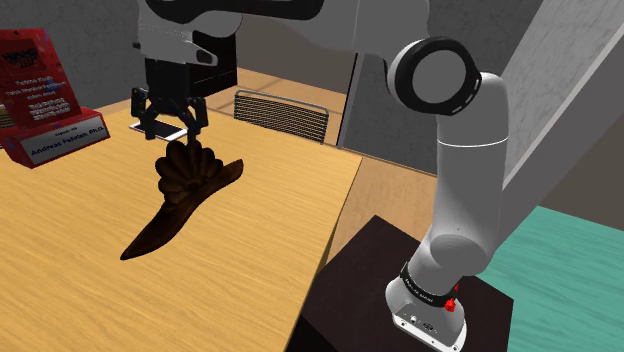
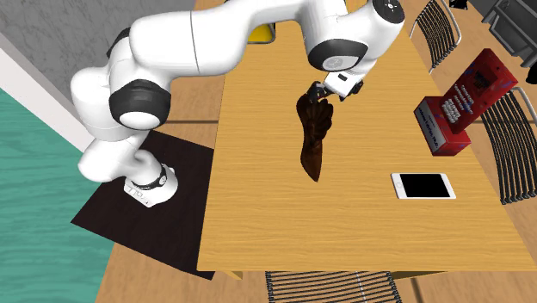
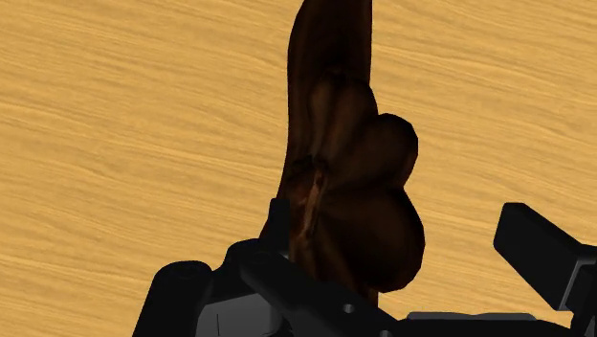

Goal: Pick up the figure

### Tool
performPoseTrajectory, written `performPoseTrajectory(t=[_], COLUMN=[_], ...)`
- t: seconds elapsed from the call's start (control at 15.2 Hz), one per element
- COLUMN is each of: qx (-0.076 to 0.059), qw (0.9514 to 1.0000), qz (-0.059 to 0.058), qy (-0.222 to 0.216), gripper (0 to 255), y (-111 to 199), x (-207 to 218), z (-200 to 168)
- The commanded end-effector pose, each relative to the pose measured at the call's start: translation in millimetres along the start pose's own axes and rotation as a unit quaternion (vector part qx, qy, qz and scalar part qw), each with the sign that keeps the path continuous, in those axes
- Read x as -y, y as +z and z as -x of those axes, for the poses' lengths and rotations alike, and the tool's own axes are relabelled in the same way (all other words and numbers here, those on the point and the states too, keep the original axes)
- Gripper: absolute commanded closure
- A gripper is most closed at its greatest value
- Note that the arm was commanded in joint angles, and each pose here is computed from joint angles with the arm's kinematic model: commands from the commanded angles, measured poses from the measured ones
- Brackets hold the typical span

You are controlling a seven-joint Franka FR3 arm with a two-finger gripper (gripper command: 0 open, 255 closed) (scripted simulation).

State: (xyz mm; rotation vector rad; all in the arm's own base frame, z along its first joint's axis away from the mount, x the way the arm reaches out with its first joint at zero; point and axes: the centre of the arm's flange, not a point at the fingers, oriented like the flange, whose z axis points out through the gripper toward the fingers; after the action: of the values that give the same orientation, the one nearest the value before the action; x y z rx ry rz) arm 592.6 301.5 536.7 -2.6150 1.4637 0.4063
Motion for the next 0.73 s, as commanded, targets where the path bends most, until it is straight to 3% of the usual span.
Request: performPoseTrajectory(t=[0.0, 0.53, 0.59, 0.66], qx=[0.002, 0.002, 0.002, 0.002], qw=[0.9999, 0.9999, 0.9999, 0.9999], qz=[-0.003, -0.003, -0.003, -0.003], qy=[0.011, 0.011, 0.011, 0.011], gripper=[0, 0, 255, 255], y=[4.6, 37.9, 38.0, 37.9], x=[7.7, 8.6, 8.2, 8.3], z=[-4.5, -14.6, -14.3, -14.4])
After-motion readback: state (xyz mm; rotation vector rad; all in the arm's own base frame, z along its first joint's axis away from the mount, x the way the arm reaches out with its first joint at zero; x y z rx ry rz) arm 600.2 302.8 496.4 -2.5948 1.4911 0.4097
